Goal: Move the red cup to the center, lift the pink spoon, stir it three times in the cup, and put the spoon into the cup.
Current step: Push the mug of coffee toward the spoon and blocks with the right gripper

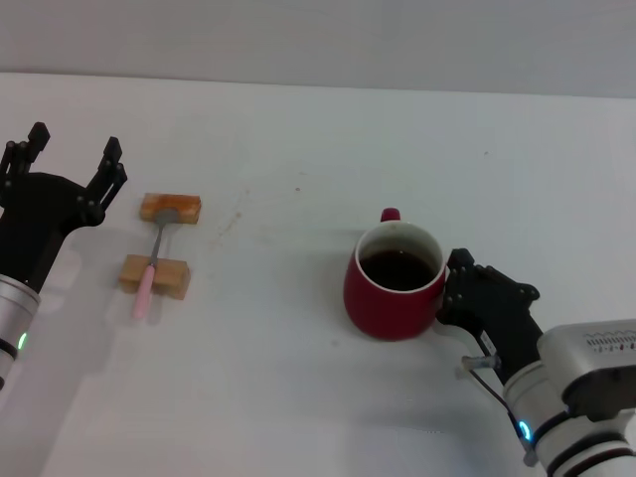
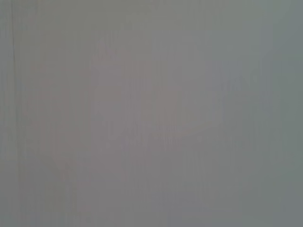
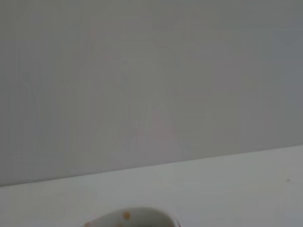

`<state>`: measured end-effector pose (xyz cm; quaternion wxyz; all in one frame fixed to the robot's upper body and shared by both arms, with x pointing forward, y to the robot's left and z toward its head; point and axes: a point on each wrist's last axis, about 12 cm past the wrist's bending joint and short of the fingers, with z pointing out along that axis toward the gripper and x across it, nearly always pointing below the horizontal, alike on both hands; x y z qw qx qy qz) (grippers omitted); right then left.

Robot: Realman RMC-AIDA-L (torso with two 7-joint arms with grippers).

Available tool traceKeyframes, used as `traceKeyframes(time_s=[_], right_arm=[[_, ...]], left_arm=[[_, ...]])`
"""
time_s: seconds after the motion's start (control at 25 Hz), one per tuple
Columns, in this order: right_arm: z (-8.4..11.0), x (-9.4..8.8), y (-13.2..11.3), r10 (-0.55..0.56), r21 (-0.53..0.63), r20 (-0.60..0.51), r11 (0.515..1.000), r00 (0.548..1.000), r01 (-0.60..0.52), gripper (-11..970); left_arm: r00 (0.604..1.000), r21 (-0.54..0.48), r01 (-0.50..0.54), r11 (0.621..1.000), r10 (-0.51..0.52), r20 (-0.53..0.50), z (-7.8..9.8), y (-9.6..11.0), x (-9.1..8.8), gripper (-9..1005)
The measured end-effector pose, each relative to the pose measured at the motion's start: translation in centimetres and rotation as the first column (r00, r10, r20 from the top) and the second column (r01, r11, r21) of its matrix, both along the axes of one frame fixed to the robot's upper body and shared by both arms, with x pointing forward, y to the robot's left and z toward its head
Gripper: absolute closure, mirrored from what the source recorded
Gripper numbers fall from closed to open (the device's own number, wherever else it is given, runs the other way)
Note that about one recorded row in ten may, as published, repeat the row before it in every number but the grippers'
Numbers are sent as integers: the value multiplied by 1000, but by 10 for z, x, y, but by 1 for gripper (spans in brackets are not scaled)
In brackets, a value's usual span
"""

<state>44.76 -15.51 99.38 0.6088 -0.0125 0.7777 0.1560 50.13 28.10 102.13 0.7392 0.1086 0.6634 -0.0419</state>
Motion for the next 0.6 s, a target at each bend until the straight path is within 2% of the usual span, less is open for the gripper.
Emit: traceKeyframes(time_s=[0.6], right_arm=[[6, 14, 9, 40, 1, 13, 999, 999, -40, 960]], left_arm=[[1000, 0, 3, 1000, -3, 2, 1, 0, 1, 215]])
